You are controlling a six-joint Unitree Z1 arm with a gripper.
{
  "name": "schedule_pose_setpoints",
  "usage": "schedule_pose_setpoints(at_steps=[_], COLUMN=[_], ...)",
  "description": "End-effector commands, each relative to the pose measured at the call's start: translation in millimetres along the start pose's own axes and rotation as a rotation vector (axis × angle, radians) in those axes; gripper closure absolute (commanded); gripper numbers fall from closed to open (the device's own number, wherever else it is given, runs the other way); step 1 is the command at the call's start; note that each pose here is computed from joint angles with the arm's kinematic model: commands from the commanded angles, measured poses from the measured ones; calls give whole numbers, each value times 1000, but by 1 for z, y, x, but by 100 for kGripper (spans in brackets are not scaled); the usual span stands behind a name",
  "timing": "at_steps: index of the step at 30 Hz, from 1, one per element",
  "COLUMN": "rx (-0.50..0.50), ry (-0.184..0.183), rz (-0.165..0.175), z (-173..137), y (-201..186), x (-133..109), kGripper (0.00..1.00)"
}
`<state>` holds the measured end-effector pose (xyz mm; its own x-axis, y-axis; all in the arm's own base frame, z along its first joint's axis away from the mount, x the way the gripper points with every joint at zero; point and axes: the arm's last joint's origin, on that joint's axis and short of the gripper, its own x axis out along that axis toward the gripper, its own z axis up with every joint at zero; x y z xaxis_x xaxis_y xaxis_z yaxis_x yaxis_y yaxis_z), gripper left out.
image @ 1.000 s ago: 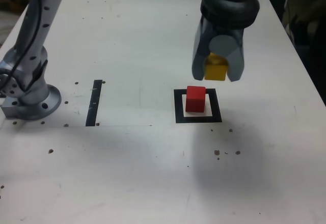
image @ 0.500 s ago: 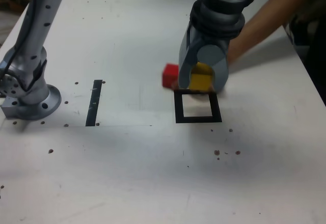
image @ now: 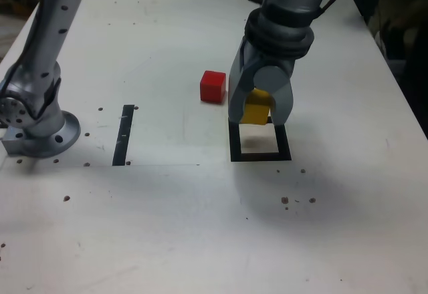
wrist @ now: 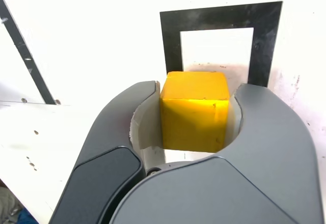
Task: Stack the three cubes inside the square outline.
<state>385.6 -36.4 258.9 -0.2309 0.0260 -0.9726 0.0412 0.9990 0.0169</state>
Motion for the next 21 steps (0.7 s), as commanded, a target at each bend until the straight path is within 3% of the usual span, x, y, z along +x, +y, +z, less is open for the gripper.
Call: schedule_pose_setpoints(at_steps=[1, 16, 21], rx=[4, 3, 11], ry=[7, -48, -95], rz=[-9, -36, -32], z=[4, 14, 16], y=[0, 6, 7], x=[5, 25, 23], kGripper=[70, 70, 70])
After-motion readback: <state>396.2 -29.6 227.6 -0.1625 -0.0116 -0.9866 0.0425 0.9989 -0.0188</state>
